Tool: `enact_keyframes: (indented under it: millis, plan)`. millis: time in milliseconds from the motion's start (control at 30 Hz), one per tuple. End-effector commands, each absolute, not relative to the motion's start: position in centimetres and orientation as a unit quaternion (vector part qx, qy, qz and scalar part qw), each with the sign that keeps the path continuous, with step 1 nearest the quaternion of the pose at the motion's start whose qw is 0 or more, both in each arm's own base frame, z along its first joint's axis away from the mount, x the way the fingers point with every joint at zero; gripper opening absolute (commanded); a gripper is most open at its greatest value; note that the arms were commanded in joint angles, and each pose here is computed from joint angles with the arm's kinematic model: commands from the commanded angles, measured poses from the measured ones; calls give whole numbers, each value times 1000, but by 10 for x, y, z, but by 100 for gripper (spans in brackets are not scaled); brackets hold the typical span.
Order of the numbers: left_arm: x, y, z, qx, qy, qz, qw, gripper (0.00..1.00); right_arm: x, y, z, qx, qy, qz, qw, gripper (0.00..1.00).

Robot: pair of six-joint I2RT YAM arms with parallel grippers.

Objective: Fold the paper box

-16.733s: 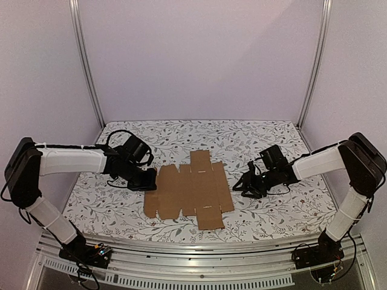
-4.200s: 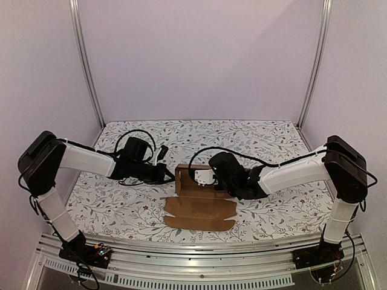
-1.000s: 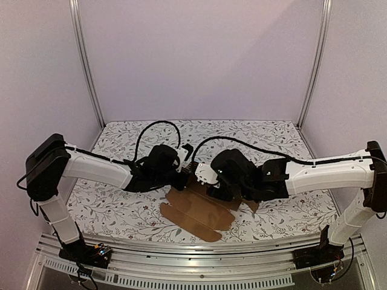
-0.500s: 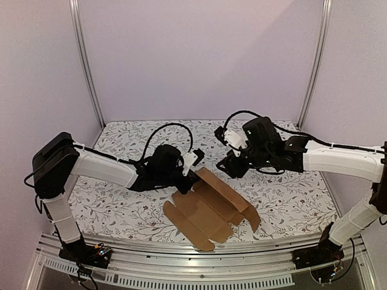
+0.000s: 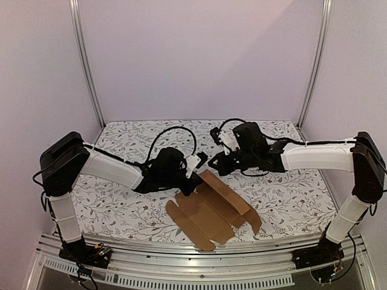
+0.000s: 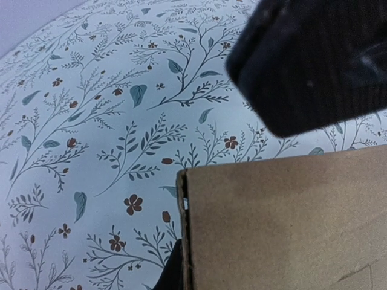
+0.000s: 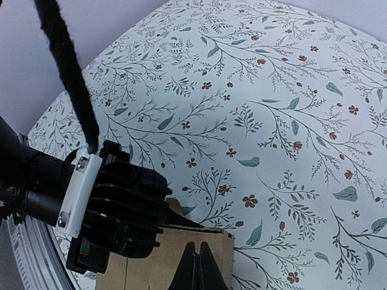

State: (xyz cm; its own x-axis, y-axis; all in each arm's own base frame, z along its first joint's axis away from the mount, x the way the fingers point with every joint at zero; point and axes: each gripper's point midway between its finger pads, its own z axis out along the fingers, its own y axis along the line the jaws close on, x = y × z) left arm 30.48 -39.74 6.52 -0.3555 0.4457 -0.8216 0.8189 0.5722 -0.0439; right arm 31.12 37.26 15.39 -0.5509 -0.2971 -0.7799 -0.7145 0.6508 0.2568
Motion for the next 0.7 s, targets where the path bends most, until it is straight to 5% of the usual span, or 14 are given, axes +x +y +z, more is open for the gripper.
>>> enact_keyframes:
  millis: [0, 667]
  plan:
    - [313, -399, 67, 386, 785, -235, 423, 6, 318, 390, 157, -271, 825, 339, 362, 0]
    - [303, -398, 36, 374, 793, -233, 421, 15, 307, 388, 91, -239, 854, 330, 324, 0]
